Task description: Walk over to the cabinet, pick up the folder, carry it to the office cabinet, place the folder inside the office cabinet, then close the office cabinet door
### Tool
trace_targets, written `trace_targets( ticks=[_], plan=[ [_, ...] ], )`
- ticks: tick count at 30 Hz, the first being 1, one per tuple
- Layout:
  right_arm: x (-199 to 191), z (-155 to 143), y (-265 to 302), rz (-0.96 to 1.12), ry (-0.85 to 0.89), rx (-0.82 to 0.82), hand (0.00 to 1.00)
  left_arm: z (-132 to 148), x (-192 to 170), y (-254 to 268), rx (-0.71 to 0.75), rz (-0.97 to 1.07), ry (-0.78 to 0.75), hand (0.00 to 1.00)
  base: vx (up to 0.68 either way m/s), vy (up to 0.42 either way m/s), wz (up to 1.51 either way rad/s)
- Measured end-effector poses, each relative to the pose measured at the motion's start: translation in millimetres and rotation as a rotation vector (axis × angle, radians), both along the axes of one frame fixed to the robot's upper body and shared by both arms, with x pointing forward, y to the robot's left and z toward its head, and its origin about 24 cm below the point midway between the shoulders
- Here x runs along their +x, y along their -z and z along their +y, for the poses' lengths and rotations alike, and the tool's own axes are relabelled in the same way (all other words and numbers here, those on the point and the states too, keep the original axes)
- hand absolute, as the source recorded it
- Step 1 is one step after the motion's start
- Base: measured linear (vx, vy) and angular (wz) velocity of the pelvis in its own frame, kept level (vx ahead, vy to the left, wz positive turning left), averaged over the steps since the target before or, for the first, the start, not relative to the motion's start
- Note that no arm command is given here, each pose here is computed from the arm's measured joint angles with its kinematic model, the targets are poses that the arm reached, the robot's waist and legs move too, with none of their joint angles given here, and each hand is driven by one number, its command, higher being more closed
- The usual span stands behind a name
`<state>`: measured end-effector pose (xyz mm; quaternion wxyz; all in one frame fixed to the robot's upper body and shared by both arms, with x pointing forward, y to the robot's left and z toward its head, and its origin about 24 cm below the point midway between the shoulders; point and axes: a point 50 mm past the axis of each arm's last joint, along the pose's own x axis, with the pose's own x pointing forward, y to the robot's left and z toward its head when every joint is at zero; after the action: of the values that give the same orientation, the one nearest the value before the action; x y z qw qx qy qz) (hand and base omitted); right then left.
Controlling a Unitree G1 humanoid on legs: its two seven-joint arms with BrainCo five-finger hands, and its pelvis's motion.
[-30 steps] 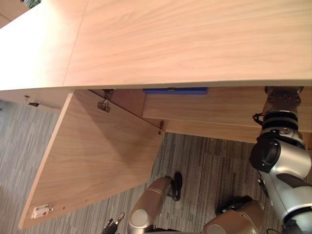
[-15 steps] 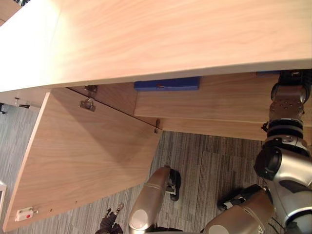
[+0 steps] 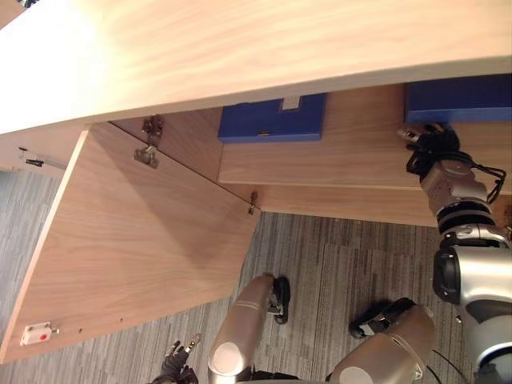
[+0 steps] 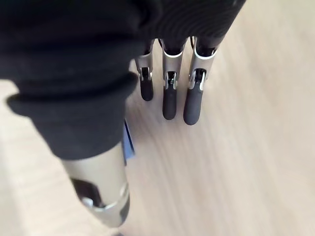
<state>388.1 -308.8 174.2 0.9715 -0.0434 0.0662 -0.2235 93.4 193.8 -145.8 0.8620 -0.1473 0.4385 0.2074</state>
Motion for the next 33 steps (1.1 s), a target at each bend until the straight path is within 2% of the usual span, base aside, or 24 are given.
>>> trace_targets(
  ticks=[6, 9, 14, 18, 22, 27, 28, 31, 33],
  plan=[
    [-6, 2, 35, 0.223, -0.094, -0.189, 0.0, -13, 14, -20, -0.046, -0.135, 0.166, 0.0, 0.0, -0.07, 0.0],
    [-9, 5, 51, 0.321, -0.137, -0.305, 0.0, -15, 20, -29, -0.063, -0.189, 0.2, 0.0, 0.04, -0.02, -0.14],
    [-12, 28, 84, 0.425, -0.221, -0.344, 0.0, -11, 24, -40, -0.073, -0.239, 0.237, 0.0, 0.05, 0.003, -0.38],
    [-25, 44, 123, 0.525, -0.285, -0.314, 0.0, -10, 23, -46, -0.08, -0.258, 0.254, 0.0, 0.08, -0.046, -0.36],
    [-57, 52, 177, 0.68, -0.31, -0.264, 0.0, -7, 30, -55, -0.071, -0.3, 0.25, 0.0, 0.08, -0.029, -0.29],
    [-103, 96, 240, 0.826, -0.42, -0.216, 0.0, -10, 32, -69, -0.064, -0.367, 0.208, 0.0, 0.01, 0.053, -0.88],
    [-105, 96, 242, 0.83, -0.422, -0.215, 0.0, -11, 32, -69, -0.066, -0.368, 0.206, 0.0, -0.03, 0.185, -0.91],
    [-153, 108, 278, 0.899, -0.404, -0.099, 0.0, -17, 41, -66, -0.072, -0.366, 0.201, 0.0, -0.02, 0.137, -0.53],
    [-202, 120, 307, 0.969, -0.321, 0.081, 0.0, -16, 40, -58, -0.043, -0.312, 0.199, 0.0, -0.05, 0.167, -0.66]
  ],
)
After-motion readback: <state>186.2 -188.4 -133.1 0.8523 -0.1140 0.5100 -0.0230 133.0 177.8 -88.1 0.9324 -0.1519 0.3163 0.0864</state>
